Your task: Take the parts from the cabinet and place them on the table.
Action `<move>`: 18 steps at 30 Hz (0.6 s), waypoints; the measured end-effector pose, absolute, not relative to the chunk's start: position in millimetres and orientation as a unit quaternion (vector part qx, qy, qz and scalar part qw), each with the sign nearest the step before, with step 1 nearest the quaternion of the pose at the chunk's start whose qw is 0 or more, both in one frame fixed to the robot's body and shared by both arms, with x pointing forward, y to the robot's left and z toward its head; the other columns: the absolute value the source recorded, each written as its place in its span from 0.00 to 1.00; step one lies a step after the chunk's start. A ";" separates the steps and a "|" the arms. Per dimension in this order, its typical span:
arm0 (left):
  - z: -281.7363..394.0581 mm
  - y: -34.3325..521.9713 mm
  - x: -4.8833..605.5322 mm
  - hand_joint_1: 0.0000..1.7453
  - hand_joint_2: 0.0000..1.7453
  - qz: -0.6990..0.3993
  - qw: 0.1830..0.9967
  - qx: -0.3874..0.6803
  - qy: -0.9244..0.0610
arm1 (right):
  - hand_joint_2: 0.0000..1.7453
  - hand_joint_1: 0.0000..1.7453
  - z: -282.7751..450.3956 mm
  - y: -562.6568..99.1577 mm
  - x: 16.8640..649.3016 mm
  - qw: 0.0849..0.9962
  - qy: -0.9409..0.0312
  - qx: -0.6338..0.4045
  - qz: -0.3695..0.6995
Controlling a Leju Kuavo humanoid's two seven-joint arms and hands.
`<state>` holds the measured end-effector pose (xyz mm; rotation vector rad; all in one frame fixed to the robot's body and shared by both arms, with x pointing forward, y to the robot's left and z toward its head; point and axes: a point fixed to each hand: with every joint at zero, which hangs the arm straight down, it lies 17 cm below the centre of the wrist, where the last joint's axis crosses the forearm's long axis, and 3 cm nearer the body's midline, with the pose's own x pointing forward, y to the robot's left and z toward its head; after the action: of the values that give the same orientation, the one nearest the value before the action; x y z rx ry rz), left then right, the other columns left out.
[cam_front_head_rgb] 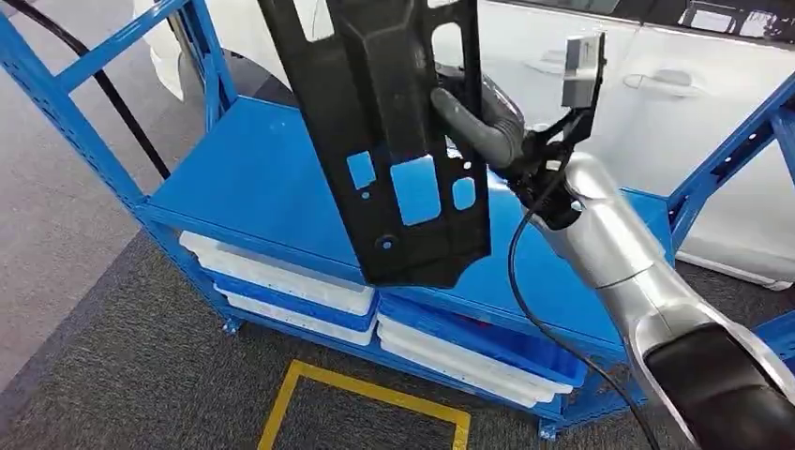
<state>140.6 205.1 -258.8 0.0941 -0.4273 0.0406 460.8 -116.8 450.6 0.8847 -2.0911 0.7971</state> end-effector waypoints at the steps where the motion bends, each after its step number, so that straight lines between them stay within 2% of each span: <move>1: -259.6 206.5 138.3 0.00 1.00 0.018 0.977 0.050 -0.208 | 1.00 1.00 439.8 -119.1 460.1 0.367 -0.809 0.341 0.307; 18: -262.2 212.3 136.0 0.00 1.00 -0.014 0.980 0.067 -0.189 | 1.00 1.00 407.1 -113.8 452.1 0.369 -0.827 0.279 0.320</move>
<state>136.0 212.3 -262.2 0.1355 -0.3810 -0.0285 452.1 -113.8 407.1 0.7161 -2.1232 0.8217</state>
